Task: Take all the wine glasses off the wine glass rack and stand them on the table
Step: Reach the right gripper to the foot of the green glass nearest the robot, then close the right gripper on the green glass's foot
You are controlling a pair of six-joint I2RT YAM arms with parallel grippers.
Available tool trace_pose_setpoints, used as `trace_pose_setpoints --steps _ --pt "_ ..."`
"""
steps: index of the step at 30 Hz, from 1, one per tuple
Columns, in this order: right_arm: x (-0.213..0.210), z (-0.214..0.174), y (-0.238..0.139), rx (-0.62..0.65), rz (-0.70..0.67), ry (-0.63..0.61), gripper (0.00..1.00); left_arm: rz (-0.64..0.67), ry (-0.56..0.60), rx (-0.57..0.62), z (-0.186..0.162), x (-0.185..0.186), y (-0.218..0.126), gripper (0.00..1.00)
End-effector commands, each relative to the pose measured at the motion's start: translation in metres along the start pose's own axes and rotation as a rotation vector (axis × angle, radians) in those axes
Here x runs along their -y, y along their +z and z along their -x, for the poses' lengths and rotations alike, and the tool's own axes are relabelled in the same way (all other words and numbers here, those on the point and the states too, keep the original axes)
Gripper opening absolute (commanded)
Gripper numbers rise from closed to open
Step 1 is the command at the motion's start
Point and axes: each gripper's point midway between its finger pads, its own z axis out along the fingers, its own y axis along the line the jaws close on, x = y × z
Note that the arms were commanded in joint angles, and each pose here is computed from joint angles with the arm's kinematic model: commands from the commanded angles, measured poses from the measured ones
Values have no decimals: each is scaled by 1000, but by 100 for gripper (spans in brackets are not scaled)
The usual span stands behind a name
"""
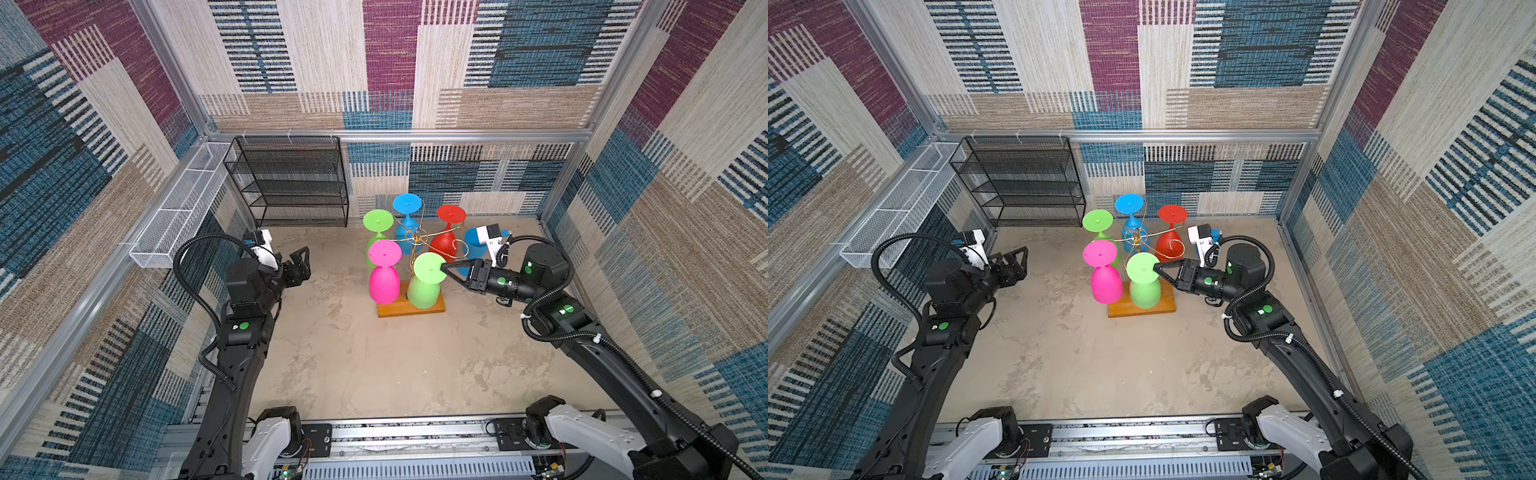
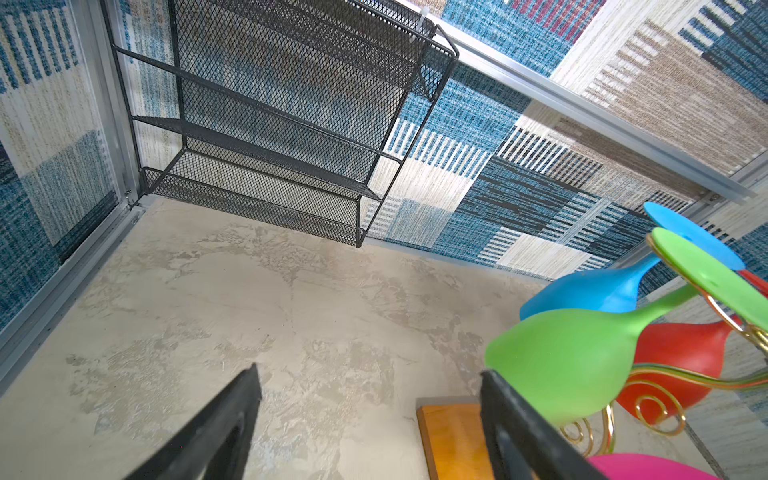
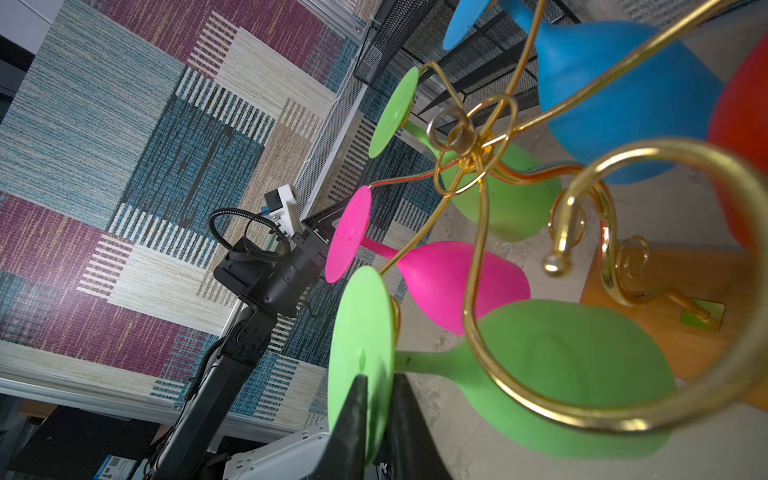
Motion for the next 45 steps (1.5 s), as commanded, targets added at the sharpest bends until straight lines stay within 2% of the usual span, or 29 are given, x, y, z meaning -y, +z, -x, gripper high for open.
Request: trace_pose_setpoints --steps 1,11,28,45 --pt "-9 7 -2 28 19 -2 13 -3 -14 23 5 1 -1 85" --pt "-17 8 -3 27 46 19 0 -4 -12 31 7 1 -3 85" --pt "-37 18 -5 43 89 23 0 -7 -14 34 8 2 -4 85" --pt "-42 12 20 -3 96 10 0 -6 -13 36 8 2 -5 85"
